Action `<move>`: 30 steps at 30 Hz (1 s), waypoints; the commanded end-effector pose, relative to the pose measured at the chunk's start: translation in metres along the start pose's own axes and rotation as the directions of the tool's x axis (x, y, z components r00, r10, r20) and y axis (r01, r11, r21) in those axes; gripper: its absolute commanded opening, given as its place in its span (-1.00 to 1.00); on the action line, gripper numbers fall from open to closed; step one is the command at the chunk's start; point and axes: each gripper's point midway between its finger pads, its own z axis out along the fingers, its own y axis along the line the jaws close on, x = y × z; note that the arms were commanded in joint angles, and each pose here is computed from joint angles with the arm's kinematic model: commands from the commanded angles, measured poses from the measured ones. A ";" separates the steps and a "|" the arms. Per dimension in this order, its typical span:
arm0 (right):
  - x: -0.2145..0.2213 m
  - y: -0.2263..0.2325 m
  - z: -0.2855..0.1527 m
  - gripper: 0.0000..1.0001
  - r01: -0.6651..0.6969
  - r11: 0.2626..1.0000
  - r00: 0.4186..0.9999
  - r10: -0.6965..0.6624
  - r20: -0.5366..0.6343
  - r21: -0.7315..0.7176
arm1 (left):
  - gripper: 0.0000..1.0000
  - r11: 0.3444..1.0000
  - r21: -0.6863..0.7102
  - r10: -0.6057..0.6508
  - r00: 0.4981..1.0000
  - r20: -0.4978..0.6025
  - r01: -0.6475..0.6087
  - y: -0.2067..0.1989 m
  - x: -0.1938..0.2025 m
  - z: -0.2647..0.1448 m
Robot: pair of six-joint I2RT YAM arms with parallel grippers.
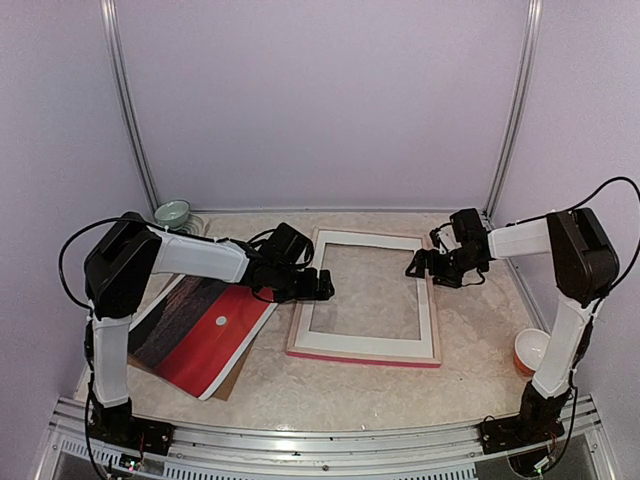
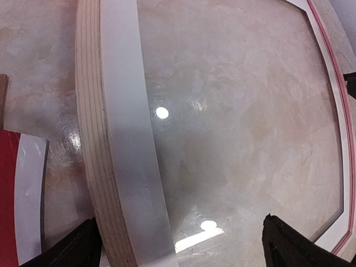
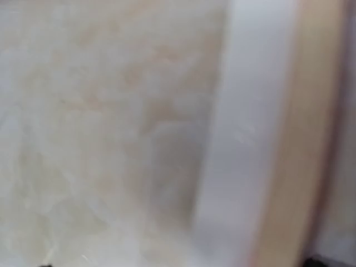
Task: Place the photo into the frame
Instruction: Adjust the frame body at the center of the board.
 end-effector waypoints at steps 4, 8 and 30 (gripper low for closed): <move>-0.027 0.011 0.015 0.95 0.001 0.997 1.000 0.000 0.011 -0.072 | 0.98 0.997 0.074 -0.008 1.000 0.012 0.007 -0.023 -0.001 -0.006; -0.048 0.008 0.015 0.96 0.017 0.999 0.999 -0.016 0.048 -0.029 | 0.98 0.997 0.083 -0.006 1.000 0.013 0.005 -0.025 -0.001 -0.005; -0.097 0.067 -0.156 0.98 0.099 0.953 0.880 -0.218 0.421 0.286 | 0.98 0.988 -0.148 0.000 0.939 0.343 0.054 0.034 -0.061 -0.150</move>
